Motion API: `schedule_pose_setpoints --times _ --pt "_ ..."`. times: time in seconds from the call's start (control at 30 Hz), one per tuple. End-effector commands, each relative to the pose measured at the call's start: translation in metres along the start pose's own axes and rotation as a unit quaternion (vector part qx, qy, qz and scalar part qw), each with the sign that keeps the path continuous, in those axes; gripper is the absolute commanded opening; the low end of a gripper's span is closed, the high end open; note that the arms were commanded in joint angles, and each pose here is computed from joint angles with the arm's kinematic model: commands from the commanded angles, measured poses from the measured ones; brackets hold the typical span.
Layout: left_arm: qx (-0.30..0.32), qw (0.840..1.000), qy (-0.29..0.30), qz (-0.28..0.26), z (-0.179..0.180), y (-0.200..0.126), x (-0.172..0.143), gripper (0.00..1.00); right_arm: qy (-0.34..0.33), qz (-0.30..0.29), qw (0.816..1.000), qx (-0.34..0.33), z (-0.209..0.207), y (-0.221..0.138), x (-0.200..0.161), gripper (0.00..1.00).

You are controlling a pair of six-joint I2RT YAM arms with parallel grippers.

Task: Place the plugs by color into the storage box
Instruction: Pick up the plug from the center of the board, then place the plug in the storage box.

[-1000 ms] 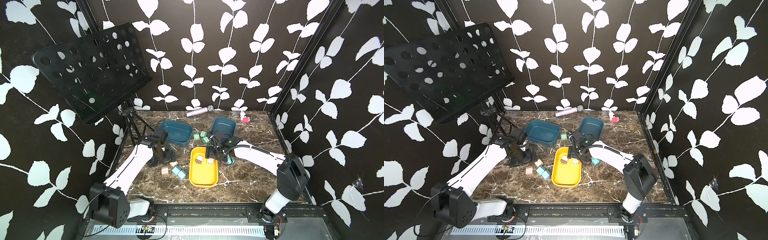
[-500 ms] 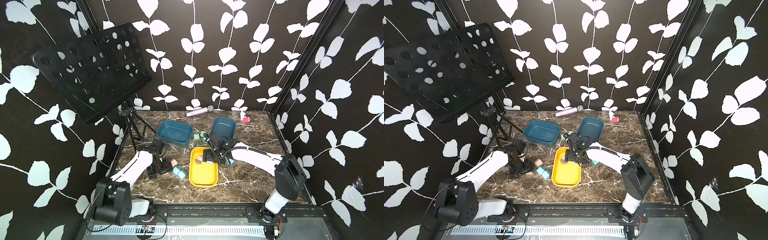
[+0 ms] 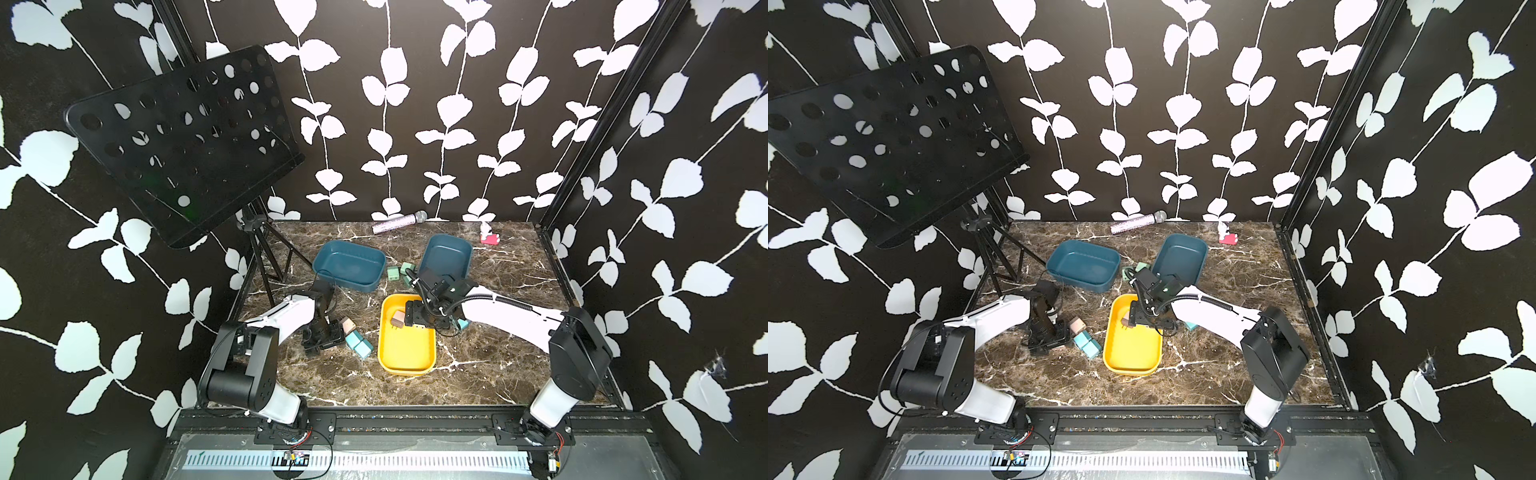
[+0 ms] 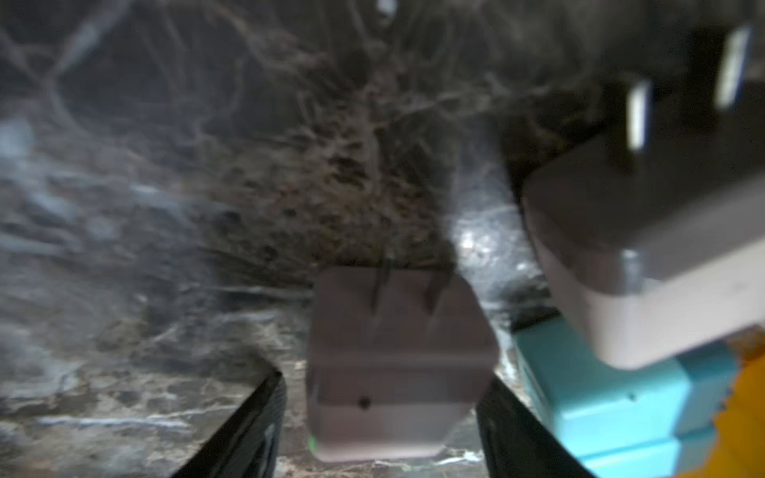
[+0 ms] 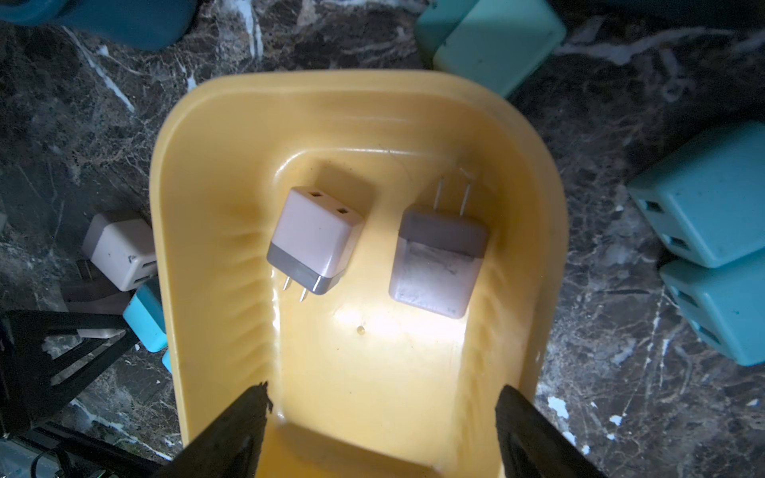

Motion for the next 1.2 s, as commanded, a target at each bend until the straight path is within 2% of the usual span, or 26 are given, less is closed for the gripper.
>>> schedule_pose_setpoints --times 0.0,0.17,0.2,0.5,0.83,1.0,1.17 --pt "0.043 0.999 0.014 0.012 0.010 0.004 -0.005 0.66 0.002 0.003 1.000 -0.018 -0.008 0.002 -0.005 0.85" --pt "0.056 0.998 0.024 0.008 0.011 -0.003 -0.002 0.47 0.005 0.001 1.000 -0.019 -0.010 0.003 -0.005 0.85" --pt "0.058 0.998 0.025 0.007 0.011 -0.004 -0.001 0.45 0.006 0.001 1.000 -0.017 -0.009 0.004 -0.005 0.85" --pt "0.045 0.998 0.045 -0.022 0.003 -0.025 0.017 0.44 0.004 -0.007 1.000 -0.016 -0.004 0.002 -0.001 0.85" --pt "0.024 0.994 0.073 -0.078 -0.014 -0.074 0.026 0.41 0.004 -0.042 0.999 -0.017 -0.008 -0.024 0.007 0.86" --pt "-0.001 0.991 0.093 -0.097 -0.044 -0.090 0.031 0.41 0.023 -0.059 0.998 -0.014 -0.022 -0.038 0.013 0.86" --pt "-0.049 0.986 0.120 -0.106 -0.099 -0.094 0.035 0.42 0.046 -0.075 0.996 -0.020 -0.042 -0.047 0.017 0.86"
Point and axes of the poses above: each gripper's point midway between its finger pads, its own y axis out along the fingers, its own z axis along the line the jaws close on, x = y × z, the point moved 9 cm from there along -y, back along the fingers, and after that the axes turned 14 degrees about y, right-handed, at the moved point
